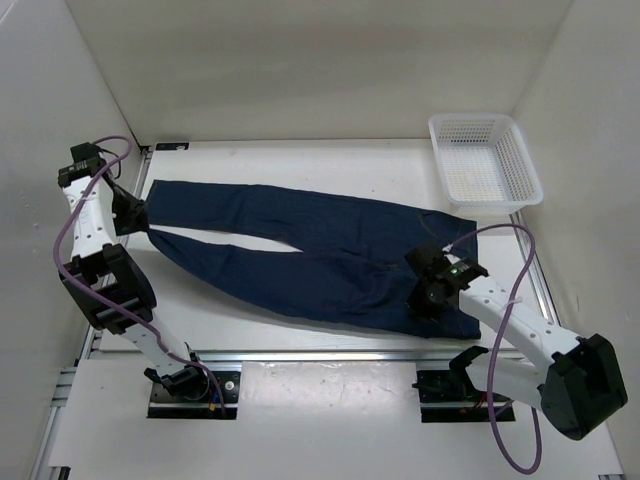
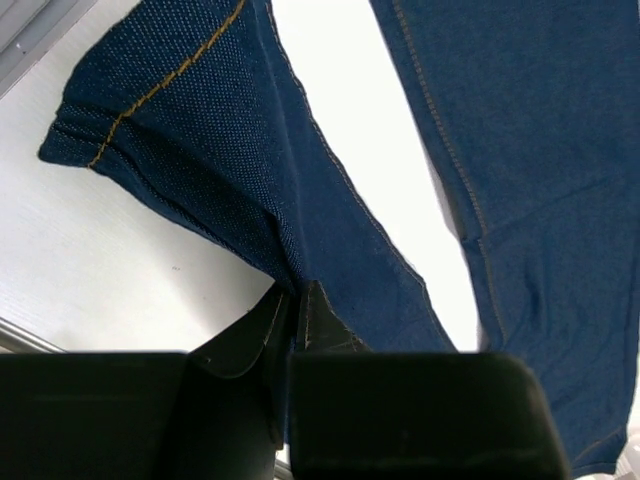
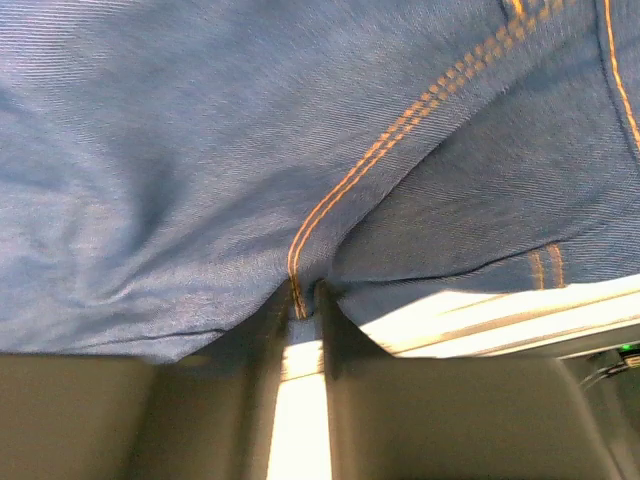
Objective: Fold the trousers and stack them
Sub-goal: Fold the trousers
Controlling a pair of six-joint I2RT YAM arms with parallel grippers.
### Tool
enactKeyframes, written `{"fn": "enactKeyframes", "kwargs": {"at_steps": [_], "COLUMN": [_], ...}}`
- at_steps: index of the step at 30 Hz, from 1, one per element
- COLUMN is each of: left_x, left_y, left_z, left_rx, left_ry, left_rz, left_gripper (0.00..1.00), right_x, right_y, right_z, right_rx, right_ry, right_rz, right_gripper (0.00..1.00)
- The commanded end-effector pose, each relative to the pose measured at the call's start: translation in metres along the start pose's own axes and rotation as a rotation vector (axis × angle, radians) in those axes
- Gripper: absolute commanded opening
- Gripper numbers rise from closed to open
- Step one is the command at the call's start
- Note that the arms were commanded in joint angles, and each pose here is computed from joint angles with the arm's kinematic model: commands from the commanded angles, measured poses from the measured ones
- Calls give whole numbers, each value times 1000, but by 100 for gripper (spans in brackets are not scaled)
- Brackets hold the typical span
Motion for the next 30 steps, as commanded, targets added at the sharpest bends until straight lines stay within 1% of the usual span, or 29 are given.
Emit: {"fn": "enactKeyframes", "kwargs": {"at_steps": [1,3,4,6,8,10,16,23,30], "left_x": [24,25,25,23,25,26,21,22,21], "left_y": [16,22,22,24,26,25,19,18,15], "left_z": [-14,-18,-20,-21,-22,-23,-24,-24,-22], "left_rx": [5,5,4,4,4,3,-4,-14,-23], "left_ry": [-69,-77,-81,-80,-85,-93,-86,-94,-89], "left_rz": [-74,-85,-75,-74,-82,-77,-59,-54,-47], "left_gripper": [11,11,11,11,11,11,11,11,11], "right_x": [19,16,17,17,17,15,9,-10,-20], "right_y": [17,9,7,-1,-11,-18,-33,-49,-57], "right_z": [5,7,8,9,8,1,-4,-3,-9], "right_rx": [76,109,122,144,155,145,130,101,43], "right_ry": [9,13,23,24,32,1,-39,-81,-128], "right_rz": [-71,-14,1,37,84,127,220,338,355], "right_gripper": [29,49,56,56,53,52,52,50,50]}}
Point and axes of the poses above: each gripper's point midway between its finger pads, its own x axis back along the fingers, its own z axis along the line the jaws close on, y = z × x, the point moved 3 cm from there along x, back along the fingers, and after that the axes turned 2 degrees about x, right-handed, at the moved point
